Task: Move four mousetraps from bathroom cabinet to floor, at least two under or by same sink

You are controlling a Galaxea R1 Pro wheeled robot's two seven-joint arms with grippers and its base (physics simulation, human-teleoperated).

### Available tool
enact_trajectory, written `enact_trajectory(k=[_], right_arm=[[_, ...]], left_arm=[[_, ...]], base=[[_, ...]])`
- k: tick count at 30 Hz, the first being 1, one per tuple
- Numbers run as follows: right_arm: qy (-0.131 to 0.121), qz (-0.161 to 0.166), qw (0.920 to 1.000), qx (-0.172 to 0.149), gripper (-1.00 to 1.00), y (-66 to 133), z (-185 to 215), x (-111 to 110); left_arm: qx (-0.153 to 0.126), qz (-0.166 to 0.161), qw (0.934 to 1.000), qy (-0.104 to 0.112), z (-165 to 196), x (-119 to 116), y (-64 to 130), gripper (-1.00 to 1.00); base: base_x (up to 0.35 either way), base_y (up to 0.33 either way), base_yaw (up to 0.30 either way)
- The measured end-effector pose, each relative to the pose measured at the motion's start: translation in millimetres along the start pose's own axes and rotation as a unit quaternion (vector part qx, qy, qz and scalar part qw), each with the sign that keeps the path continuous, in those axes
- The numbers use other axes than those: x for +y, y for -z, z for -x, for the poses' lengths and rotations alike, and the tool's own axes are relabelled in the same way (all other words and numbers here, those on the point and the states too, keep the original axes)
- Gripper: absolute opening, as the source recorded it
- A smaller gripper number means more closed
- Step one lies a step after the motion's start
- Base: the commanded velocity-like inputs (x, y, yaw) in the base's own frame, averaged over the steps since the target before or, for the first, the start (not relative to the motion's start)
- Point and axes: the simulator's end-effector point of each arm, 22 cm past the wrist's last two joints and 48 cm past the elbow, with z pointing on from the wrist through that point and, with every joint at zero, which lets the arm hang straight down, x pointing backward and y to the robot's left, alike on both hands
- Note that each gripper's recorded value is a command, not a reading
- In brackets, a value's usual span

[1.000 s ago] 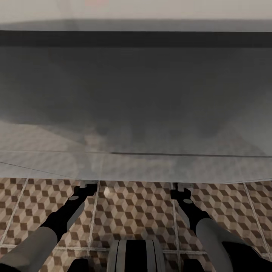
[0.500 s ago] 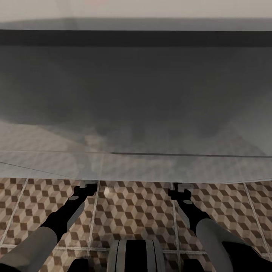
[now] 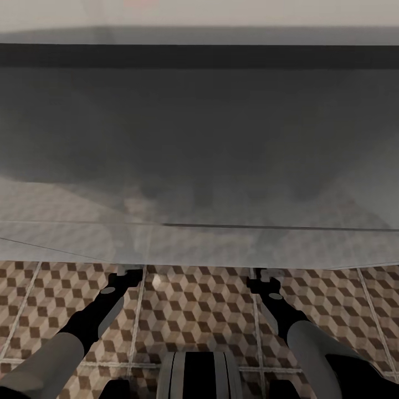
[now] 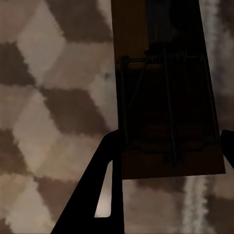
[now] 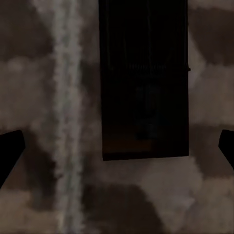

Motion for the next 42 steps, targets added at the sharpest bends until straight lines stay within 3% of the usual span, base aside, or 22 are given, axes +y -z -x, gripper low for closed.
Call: enact_trajectory(k=[19, 20, 42], right_arm=[[0.0, 0.0, 1.0, 0.0, 1.0, 0.1, -0.4, 0.0], [0.0, 0.0, 1.0, 0.0, 1.0, 0.1, -0.4, 0.0], [0.0, 0.001, 1.0, 0.0, 1.0, 0.1, 0.0, 1.2]], left_arm=[[-0.006, 0.016, 0.9999, 0.001, 2.5, 6.6, 0.2, -1.0], [-0.006, 0.016, 0.9999, 0.001, 2.5, 6.3, 0.2, 1.0], [-0.006, 0.017, 0.9998, 0.001, 2.5, 6.9, 0.2, 1.0]], base=[[0.0, 0.0, 0.0], [0.0, 0.0, 0.0], [0.0, 0.0, 0.0]])
